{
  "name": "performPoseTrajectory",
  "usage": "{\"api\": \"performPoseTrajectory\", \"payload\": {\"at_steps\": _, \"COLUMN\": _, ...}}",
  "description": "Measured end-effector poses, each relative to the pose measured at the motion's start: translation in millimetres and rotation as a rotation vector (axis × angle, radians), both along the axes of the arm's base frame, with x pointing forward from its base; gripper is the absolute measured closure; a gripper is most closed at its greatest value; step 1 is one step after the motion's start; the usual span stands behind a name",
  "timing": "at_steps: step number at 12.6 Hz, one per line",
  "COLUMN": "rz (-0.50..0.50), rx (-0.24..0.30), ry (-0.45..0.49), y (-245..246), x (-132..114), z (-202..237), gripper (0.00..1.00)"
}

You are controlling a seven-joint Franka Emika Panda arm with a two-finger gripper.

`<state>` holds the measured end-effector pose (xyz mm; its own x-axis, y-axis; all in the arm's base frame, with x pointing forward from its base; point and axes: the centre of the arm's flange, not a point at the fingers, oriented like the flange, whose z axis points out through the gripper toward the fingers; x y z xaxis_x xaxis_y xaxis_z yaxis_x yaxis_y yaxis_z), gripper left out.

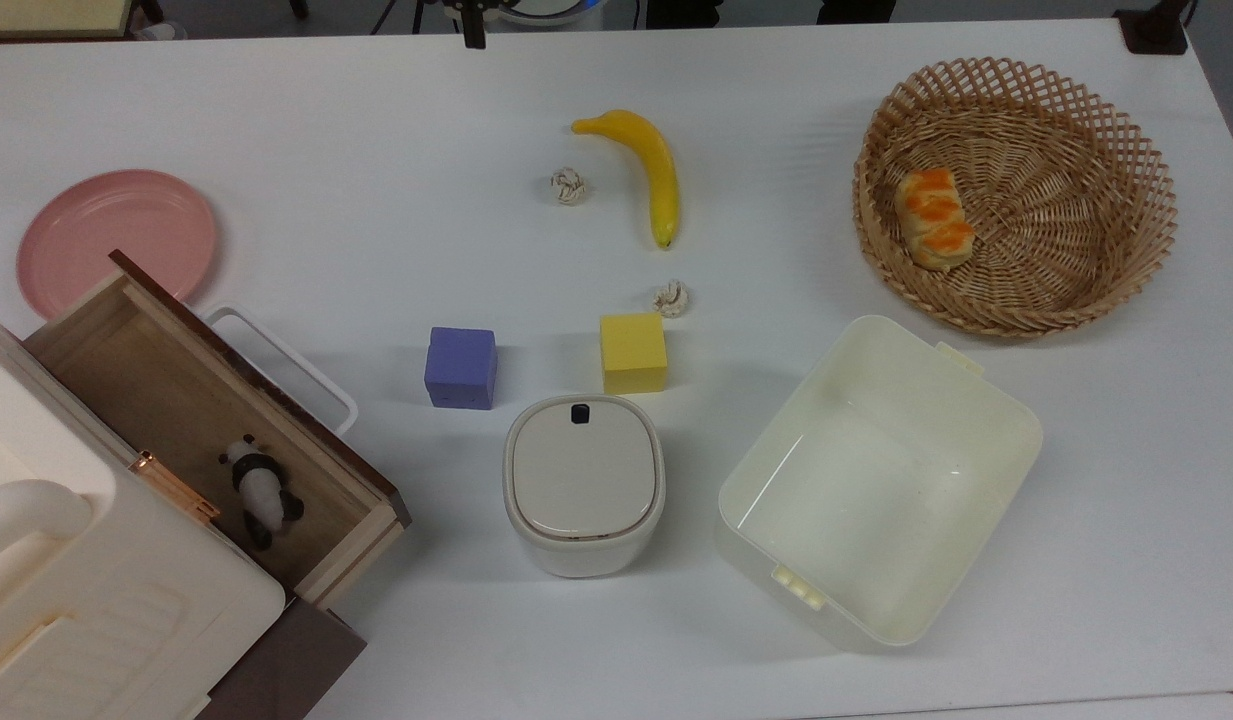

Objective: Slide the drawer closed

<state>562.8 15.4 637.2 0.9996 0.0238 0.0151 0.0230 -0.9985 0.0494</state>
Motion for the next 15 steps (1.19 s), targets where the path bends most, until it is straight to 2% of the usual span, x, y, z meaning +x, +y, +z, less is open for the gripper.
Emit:
{"api": "performPoseTrajectory", "payload": {"at_steps": 5, "rz": -0.006, "rx": 0.0, "ry": 0.018, "y": 1, "x": 5, "z": -11, "gripper": 0.99}}
{"api": "performPoseTrajectory", "payload": {"at_steps": 7, "rz": -0.043, "rx": 0.01, "ry": 0.017, "y": 1, "x": 11, "z": -17, "gripper": 0.99}}
{"api": "performPoseTrajectory", "payload": {"at_steps": 10, "rz": -0.167, "rx": 0.011, "ry": 0.005, "y": -13, "x": 27, "z": -38, "gripper": 0.99}}
{"api": "performPoseTrajectory", "payload": {"at_steps": 15, "rz": -0.41, "rx": 0.004, "ry": -0.02, "y": -52, "x": 68, "z": -102, "gripper": 0.99}}
